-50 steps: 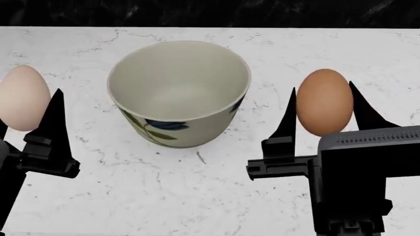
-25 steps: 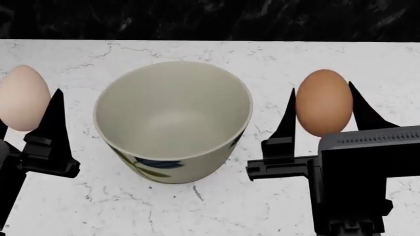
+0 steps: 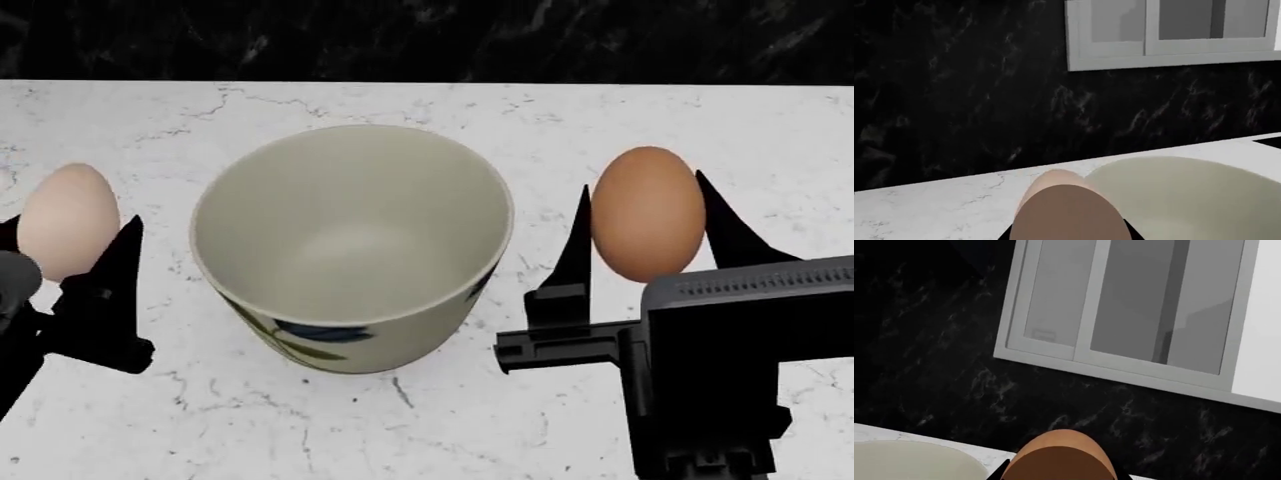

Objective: Place the eggs and milk next to the bowl.

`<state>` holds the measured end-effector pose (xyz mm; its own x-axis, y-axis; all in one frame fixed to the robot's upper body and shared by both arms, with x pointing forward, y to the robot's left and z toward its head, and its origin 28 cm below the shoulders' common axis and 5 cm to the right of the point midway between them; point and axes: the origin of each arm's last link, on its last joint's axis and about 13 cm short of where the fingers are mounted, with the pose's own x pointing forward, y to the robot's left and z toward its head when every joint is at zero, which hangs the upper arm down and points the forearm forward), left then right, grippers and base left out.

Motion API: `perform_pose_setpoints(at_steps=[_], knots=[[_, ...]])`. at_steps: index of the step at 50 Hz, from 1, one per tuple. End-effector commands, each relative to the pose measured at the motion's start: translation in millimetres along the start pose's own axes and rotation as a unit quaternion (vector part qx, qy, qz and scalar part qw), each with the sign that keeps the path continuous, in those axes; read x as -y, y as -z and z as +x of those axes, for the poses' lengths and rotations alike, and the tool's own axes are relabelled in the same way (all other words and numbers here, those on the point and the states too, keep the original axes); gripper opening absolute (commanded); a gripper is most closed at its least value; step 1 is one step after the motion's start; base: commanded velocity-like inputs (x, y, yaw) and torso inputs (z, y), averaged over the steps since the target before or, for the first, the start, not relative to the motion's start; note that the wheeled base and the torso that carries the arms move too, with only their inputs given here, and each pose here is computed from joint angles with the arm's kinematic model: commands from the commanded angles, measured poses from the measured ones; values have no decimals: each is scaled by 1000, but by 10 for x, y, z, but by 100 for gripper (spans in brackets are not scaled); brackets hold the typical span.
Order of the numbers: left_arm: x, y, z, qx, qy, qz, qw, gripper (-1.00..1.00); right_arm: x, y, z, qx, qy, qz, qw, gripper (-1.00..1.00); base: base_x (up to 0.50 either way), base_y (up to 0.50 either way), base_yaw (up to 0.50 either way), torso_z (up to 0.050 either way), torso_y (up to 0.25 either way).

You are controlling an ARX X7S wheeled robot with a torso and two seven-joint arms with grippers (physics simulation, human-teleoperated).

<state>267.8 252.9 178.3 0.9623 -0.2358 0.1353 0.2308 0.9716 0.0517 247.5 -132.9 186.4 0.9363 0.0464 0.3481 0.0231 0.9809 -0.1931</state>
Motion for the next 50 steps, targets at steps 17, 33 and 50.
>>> perform_pose_setpoints(at_steps=[17,33,50], knots=[[-148,87,-117,-165,106,33,980,-100,25,15,9,6,-7,-2,1000,-100,0,0,0,0,0],[-156,197,-83,-199,123,42,971,-100,31,21,-4,6,-5,-2,1000,-100,0,0,0,0,0],[-133,306,41,-214,135,39,967,-100,28,11,-12,5,-4,-4,1000,-100,0,0,0,0,0]])
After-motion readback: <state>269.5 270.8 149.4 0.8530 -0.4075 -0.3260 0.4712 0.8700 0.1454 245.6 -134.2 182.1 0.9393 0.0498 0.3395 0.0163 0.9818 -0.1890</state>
